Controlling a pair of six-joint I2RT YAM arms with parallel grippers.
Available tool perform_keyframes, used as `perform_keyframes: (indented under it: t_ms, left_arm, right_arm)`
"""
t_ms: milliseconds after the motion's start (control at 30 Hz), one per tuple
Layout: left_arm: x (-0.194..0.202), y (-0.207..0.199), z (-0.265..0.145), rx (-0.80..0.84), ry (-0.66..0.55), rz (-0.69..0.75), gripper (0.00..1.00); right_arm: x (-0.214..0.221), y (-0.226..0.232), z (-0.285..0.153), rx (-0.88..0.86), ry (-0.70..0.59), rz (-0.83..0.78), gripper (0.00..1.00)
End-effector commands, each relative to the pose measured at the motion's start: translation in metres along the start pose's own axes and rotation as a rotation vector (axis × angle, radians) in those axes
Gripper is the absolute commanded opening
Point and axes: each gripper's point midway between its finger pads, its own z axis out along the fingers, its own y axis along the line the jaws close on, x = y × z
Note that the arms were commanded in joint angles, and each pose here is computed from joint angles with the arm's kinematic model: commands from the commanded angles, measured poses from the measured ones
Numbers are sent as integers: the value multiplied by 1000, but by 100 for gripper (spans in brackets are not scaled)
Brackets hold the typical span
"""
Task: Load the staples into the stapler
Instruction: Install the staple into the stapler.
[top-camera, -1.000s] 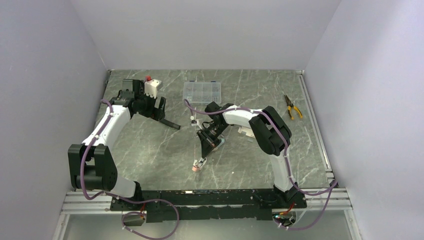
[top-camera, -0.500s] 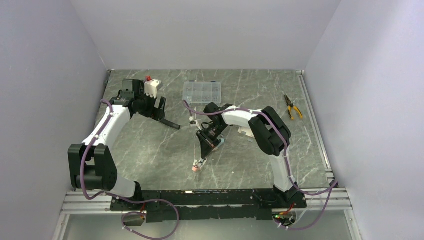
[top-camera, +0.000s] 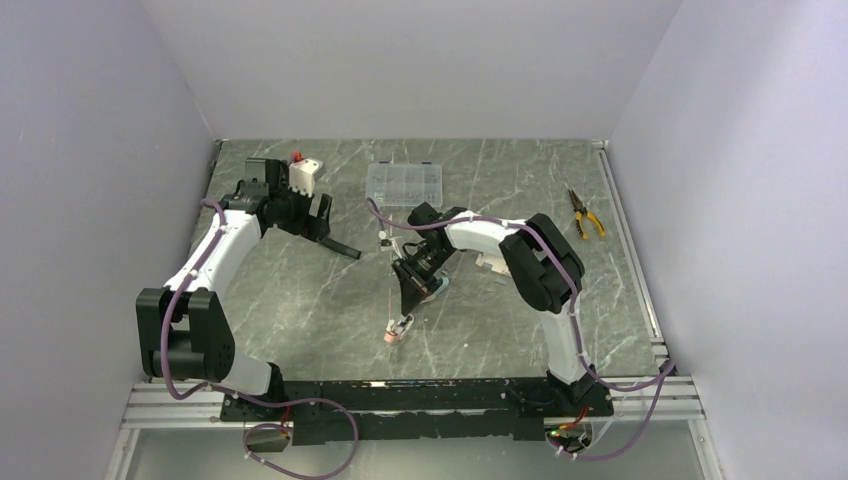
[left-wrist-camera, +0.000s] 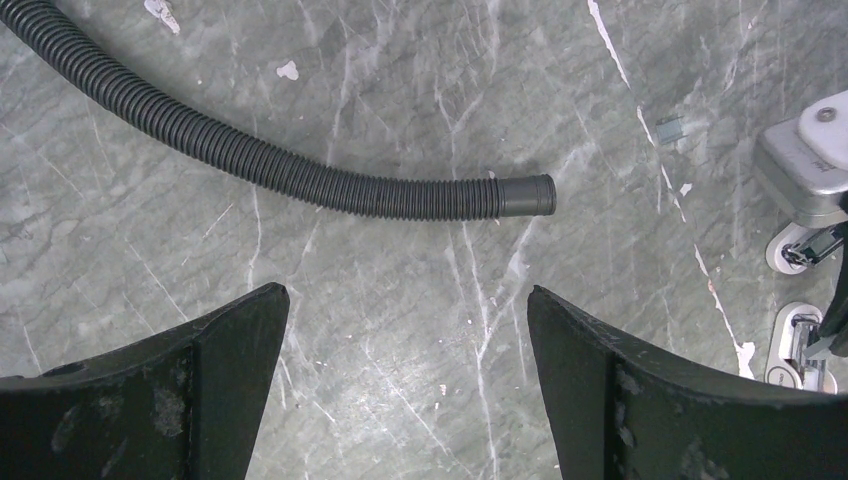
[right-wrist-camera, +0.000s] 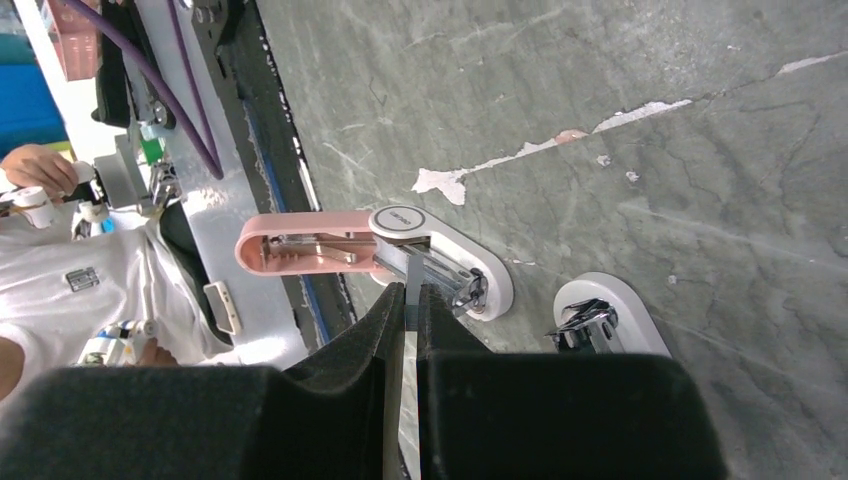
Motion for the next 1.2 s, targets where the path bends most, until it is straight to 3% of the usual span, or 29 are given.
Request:
perform_keyframes:
  t_ms: [0,1167]
  left_arm:
    - [-16,4,-6,-19,-36,1,95]
    - [-15,4,-5,-18,-31,-1,95]
  right_arm:
    - [-20,24,-18,-19,-80,-88,0]
    - [-3,4,-2,13,-21,-13,0]
